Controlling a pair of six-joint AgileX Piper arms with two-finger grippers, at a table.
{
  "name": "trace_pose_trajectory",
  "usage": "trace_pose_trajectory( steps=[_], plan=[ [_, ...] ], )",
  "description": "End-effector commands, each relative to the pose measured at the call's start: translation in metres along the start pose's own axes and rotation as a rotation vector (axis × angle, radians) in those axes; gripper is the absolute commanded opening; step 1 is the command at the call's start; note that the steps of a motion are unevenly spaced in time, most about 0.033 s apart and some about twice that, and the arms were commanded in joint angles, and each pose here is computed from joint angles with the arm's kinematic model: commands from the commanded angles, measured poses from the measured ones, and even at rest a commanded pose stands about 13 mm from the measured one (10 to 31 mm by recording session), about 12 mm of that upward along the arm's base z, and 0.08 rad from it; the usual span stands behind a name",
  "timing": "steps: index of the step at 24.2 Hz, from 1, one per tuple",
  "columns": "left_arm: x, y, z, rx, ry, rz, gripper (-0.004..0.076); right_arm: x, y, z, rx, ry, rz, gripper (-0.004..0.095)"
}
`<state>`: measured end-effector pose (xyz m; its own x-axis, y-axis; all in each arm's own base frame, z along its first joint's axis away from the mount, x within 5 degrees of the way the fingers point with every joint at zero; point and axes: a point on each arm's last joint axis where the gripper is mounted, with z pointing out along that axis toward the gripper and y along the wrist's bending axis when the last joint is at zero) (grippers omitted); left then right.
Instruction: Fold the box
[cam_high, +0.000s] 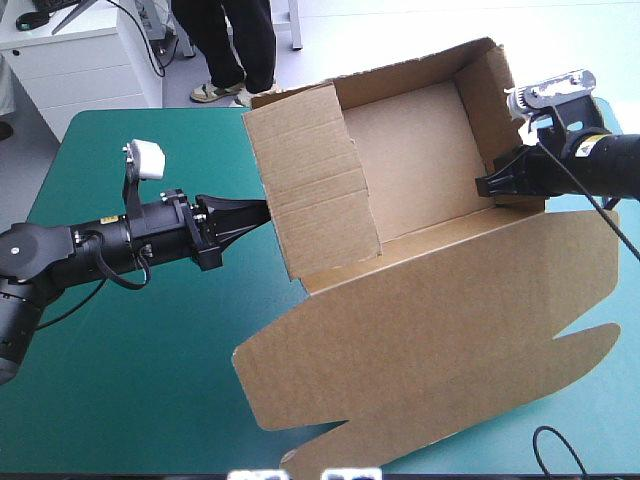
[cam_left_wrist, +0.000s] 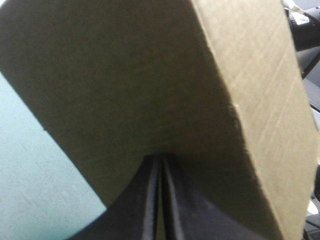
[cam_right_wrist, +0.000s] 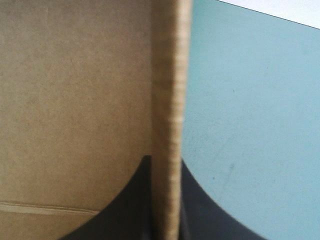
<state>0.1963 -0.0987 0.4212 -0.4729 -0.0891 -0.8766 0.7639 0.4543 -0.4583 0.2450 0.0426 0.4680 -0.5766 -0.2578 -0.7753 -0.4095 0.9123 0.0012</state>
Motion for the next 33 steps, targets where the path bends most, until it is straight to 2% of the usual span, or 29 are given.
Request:
trace_pose_trajectory(
  steps=[1, 3, 6, 7, 8, 9, 11, 19, 25, 33],
  plan=[
    [-0.02, -0.016, -0.003, 0.108, -0.087, -0.018, 0.002, -0.013, 0.007, -0.017, 0.033, -0.13, 0.01, -0.0011],
    [-0.024, -0.017, -0.002, 0.128, -0.104, -0.024, 0.0046, -0.013, 0.008, -0.016, 0.043, -0.13, 0.007, -0.0011],
    [-0.029, -0.014, 0.001, 0.131, -0.102, -0.023, 0.0195, -0.015, 0.011, -0.016, 0.042, -0.144, 0.009, -0.0011],
    [-0.028, -0.012, 0.003, 0.131, -0.095, -0.034, 0.0283, -0.016, 0.011, -0.016, 0.045, -0.149, 0.016, -0.0011],
    [-0.028, -0.011, 0.003, 0.133, -0.094, -0.036, 0.032, -0.016, 0.011, -0.016, 0.047, -0.149, 0.019, -0.0011],
    [-0.029, -0.01, 0.004, 0.134, -0.094, -0.038, 0.0409, -0.016, 0.011, -0.016, 0.048, -0.151, 0.025, -0.0011],
    [-0.031, -0.011, 0.004, 0.136, -0.1, -0.035, 0.0456, -0.016, 0.01, -0.016, 0.057, -0.157, 0.03, -0.0011],
    [-0.04, -0.014, 0.001, 0.108, -0.126, -0.036, 0.0458, -0.017, 0.01, -0.016, 0.055, -0.169, 0.038, -0.0011],
    [-0.044, -0.007, -0.001, -0.04, -0.095, -0.023, 0.0458, -0.018, 0.01, -0.016, 0.053, -0.181, 0.061, -0.0007],
    [-0.06, -0.017, -0.004, -0.109, -0.094, 0.019, 0.0458, -0.021, 0.013, -0.015, 0.033, -0.204, 0.088, -0.0005]
  ],
)
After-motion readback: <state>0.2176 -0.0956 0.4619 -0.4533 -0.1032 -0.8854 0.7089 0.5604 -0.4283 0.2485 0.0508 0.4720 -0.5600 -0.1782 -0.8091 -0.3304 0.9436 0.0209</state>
